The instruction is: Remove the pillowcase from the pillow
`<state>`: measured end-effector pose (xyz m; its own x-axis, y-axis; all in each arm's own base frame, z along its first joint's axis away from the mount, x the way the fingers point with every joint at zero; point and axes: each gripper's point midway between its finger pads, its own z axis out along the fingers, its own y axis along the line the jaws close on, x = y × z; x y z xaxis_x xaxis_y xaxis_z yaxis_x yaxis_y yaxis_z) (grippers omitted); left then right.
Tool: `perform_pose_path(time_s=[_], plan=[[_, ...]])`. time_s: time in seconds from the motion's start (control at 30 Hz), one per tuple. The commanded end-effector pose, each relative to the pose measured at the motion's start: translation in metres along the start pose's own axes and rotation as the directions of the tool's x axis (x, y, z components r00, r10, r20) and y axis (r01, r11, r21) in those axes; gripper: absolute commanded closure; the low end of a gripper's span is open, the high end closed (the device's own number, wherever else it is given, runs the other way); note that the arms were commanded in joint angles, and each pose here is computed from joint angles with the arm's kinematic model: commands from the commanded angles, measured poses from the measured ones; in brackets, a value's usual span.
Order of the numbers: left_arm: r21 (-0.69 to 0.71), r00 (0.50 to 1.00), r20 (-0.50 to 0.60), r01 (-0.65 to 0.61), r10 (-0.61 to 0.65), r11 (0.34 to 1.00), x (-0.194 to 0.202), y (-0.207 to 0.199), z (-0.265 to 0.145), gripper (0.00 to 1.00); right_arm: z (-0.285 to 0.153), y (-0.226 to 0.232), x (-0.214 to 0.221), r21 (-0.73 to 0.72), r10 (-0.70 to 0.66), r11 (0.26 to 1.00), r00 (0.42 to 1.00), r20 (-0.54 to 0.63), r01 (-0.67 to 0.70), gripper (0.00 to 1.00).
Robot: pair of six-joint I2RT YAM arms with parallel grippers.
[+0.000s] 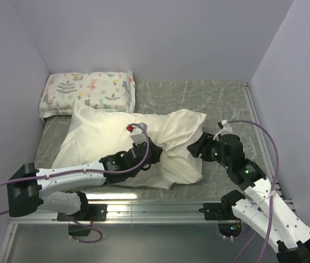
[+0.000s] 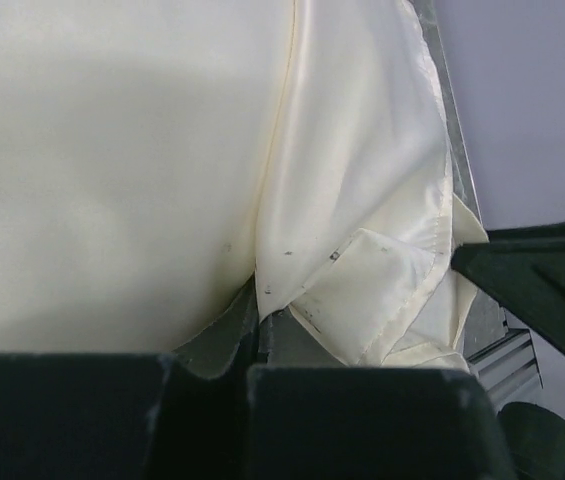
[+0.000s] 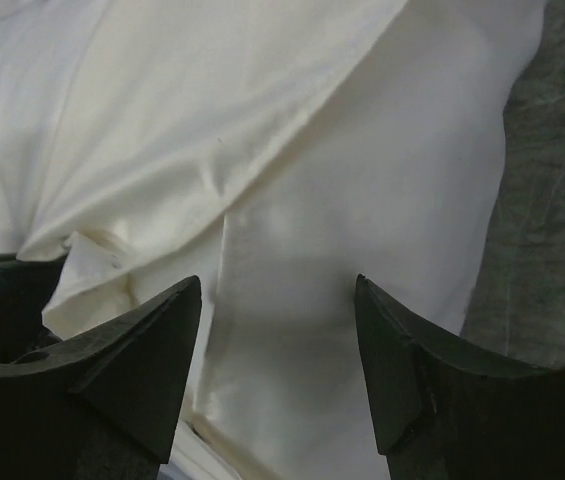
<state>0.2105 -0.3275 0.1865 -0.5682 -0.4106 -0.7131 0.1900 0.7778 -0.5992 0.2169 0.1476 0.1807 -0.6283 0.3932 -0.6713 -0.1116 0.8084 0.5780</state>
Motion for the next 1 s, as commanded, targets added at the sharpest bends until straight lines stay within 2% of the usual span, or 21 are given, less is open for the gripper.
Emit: perform_pose_path(time_s=[0.0,0.03,0.07,0.1,0.13,0.23,0.4,0.47,0.57,0.63,0.67,0.77,0.83,0.97], plan=[[-0.088,0.999,-0.009,-0.054,0.054,0.995,-0.002,0.031,0.014,1.00,-0.002,-0.002,0.001,0.001,-0.037,0.999,0.999,0.006,0.037,0.33],[-0.092,0.998,-0.014,-0.061,0.060,0.994,-0.002,0.032,0.017,1.00,0.000,-0.005,0.003,0.010,-0.037,0.999,0.999,-0.003,0.037,0.39],[-0.099,0.998,-0.013,-0.060,0.059,0.993,-0.005,0.035,0.021,1.00,0.001,-0.009,0.004,0.029,-0.034,0.999,0.999,-0.006,0.034,0.49],[-0.102,0.997,-0.011,-0.071,0.070,0.992,-0.010,0.035,0.023,1.00,0.004,-0.015,0.007,0.057,-0.029,0.998,1.000,-0.009,0.029,0.71],[-0.116,0.997,-0.016,-0.079,0.077,0.990,-0.011,0.039,0.026,0.99,0.005,-0.020,0.008,0.079,-0.025,0.997,1.000,-0.009,0.026,0.78],[-0.133,0.998,-0.002,-0.058,0.058,0.989,-0.032,0.051,0.031,1.00,0.009,-0.043,0.005,0.177,-0.015,0.984,1.000,0.024,0.011,0.87],[-0.167,0.999,0.044,-0.004,0.011,0.986,-0.070,0.080,0.030,1.00,0.023,-0.075,-0.001,0.227,0.056,0.972,0.998,0.035,-0.062,0.97],[-0.176,0.998,0.070,0.009,0.004,0.984,-0.083,0.087,0.024,1.00,0.029,-0.081,-0.007,0.203,0.096,0.974,0.995,0.039,-0.102,1.00],[-0.171,0.996,0.088,0.027,-0.012,0.985,-0.093,0.092,0.021,1.00,0.047,-0.090,0.002,0.220,0.123,0.968,0.992,-0.006,-0.118,1.00],[-0.152,0.996,0.088,0.025,-0.012,0.988,-0.094,0.088,0.022,1.00,0.056,-0.084,0.011,0.180,0.148,0.974,0.988,-0.049,-0.137,1.00],[-0.131,0.997,0.070,0.020,-0.011,0.991,-0.091,0.084,0.023,1.00,0.062,-0.074,0.012,0.134,0.157,0.980,0.986,-0.063,-0.147,1.00],[-0.090,1.000,0.020,0.008,-0.006,0.996,-0.080,0.078,0.027,1.00,0.077,-0.072,0.027,0.162,0.117,0.982,0.986,-0.117,-0.098,1.00],[-0.059,1.000,-0.015,-0.002,0.002,0.998,-0.071,0.074,0.029,1.00,0.081,-0.068,0.028,0.153,0.100,0.985,0.986,-0.136,-0.079,0.98],[-0.034,0.996,-0.092,-0.023,0.020,0.999,-0.046,0.073,0.029,1.00,0.085,-0.065,0.029,0.130,0.077,0.990,0.986,-0.147,-0.058,0.86]])
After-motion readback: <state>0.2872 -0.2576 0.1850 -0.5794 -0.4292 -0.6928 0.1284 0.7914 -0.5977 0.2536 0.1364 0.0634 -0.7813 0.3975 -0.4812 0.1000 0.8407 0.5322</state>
